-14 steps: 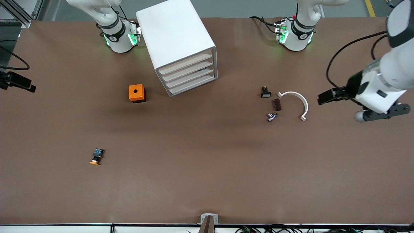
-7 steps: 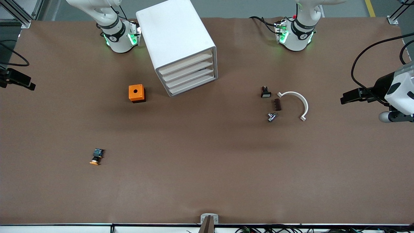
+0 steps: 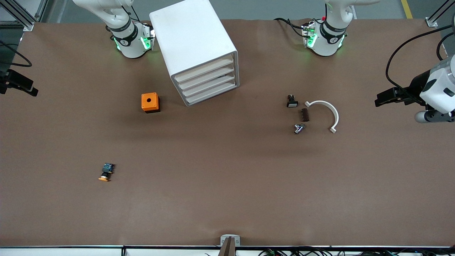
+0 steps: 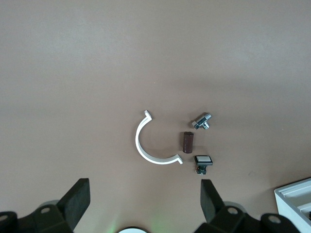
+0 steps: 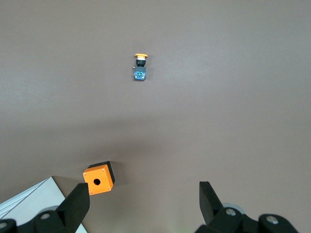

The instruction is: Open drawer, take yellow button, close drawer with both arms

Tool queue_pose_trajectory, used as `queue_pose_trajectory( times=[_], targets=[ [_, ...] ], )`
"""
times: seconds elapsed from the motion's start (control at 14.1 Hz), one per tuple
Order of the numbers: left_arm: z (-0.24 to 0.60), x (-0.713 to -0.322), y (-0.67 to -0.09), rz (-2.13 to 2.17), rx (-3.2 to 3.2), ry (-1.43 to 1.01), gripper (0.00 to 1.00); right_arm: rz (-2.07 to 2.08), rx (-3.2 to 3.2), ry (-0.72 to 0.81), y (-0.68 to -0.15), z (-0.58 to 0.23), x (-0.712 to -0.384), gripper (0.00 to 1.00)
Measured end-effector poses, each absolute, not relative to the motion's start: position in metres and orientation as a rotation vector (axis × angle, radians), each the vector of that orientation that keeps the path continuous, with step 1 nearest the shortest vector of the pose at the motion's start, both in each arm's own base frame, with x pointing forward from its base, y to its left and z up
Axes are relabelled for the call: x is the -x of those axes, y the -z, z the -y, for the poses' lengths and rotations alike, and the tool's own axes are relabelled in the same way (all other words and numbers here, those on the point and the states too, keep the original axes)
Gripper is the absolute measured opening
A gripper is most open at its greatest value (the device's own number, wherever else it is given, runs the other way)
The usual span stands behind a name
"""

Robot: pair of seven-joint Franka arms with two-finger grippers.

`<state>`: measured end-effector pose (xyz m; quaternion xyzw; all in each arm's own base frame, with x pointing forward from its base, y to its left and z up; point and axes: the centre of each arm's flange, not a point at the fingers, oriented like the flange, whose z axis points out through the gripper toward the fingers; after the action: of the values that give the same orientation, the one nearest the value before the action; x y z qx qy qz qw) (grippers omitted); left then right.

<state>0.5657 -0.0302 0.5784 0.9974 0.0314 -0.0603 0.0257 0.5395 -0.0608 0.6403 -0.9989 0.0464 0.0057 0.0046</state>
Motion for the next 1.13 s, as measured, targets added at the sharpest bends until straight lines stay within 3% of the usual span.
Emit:
queue_pose_trajectory(
  times=[0.35, 1.13],
  targets=[
    [0.032, -0.540, -0.598, -0.092, -3.087, 0.100, 1.00, -0.139, 3.129, -0.011, -0.640, 0.063, -0.537, 1.00],
    [0.033, -0.555, -0.619, -0.088, -3.082, -0.004, 1.00, -0.153, 3.128, -0.010, -0.640, 0.068, -0.536, 1.00]
  ],
)
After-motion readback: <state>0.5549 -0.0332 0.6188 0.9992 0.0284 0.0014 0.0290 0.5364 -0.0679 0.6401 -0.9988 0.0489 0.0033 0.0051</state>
